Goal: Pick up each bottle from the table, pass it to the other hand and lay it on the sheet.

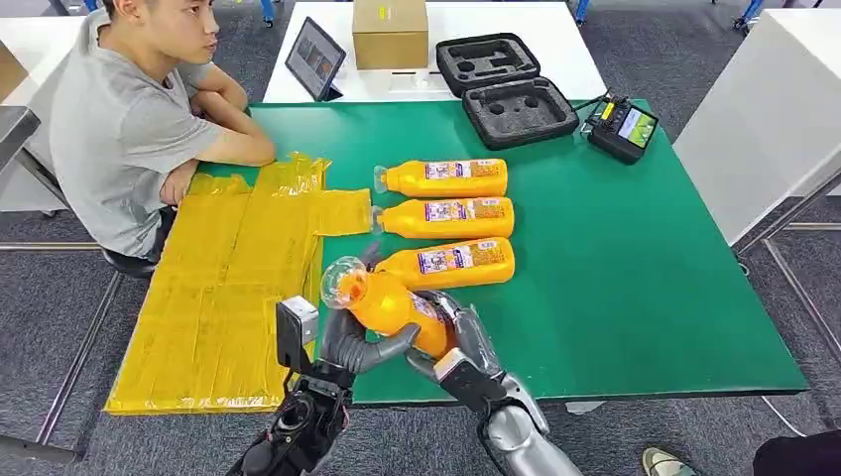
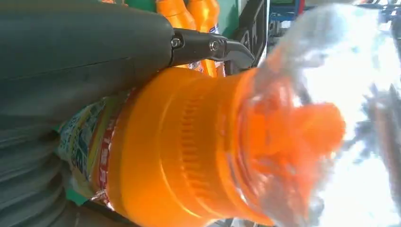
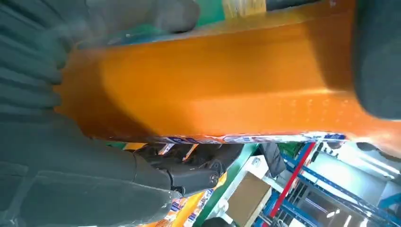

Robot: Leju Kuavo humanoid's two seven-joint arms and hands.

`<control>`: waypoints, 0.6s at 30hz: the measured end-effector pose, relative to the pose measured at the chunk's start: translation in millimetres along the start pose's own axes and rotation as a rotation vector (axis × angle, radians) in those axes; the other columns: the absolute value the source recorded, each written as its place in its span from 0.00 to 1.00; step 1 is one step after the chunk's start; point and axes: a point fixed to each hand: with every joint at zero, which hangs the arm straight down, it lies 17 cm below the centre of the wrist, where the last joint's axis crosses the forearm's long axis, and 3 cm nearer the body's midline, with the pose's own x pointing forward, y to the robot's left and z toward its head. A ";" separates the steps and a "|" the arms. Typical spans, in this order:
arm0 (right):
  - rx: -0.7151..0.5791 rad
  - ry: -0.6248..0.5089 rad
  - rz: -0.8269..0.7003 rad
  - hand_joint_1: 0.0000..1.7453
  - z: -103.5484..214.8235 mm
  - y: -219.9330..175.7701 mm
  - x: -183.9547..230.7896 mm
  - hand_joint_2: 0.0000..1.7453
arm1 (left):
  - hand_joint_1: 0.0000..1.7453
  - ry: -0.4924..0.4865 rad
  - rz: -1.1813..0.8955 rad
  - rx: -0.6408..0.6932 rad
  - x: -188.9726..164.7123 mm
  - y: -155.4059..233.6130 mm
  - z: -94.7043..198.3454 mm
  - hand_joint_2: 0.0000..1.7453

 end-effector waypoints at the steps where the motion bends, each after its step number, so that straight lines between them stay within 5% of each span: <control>1: 0.001 -0.001 -0.001 1.00 0.0 0.6 0.3 1.00 | 0.00 0.004 0.001 0.000 -1.6 -0.7 0.4 1.00; 9: 0.002 -0.003 -0.030 1.00 -1.1 5.6 4.2 1.00 | 0.04 0.018 -0.015 0.020 -9.0 0.6 0.7 1.00; 10: 0.003 -0.005 -0.035 1.00 -1.9 6.5 5.2 1.00 | 0.87 0.019 -0.019 0.023 -9.8 1.1 0.2 1.00; 11: 0.005 -0.007 -0.038 1.00 -2.6 7.9 6.0 1.00 | 1.00 0.018 -0.022 0.026 -10.2 1.0 -0.1 1.00; 18: 0.015 -0.015 -0.045 1.00 -8.9 14.0 9.0 1.00 | 1.00 -0.007 -0.029 0.035 -6.9 2.1 -1.6 1.00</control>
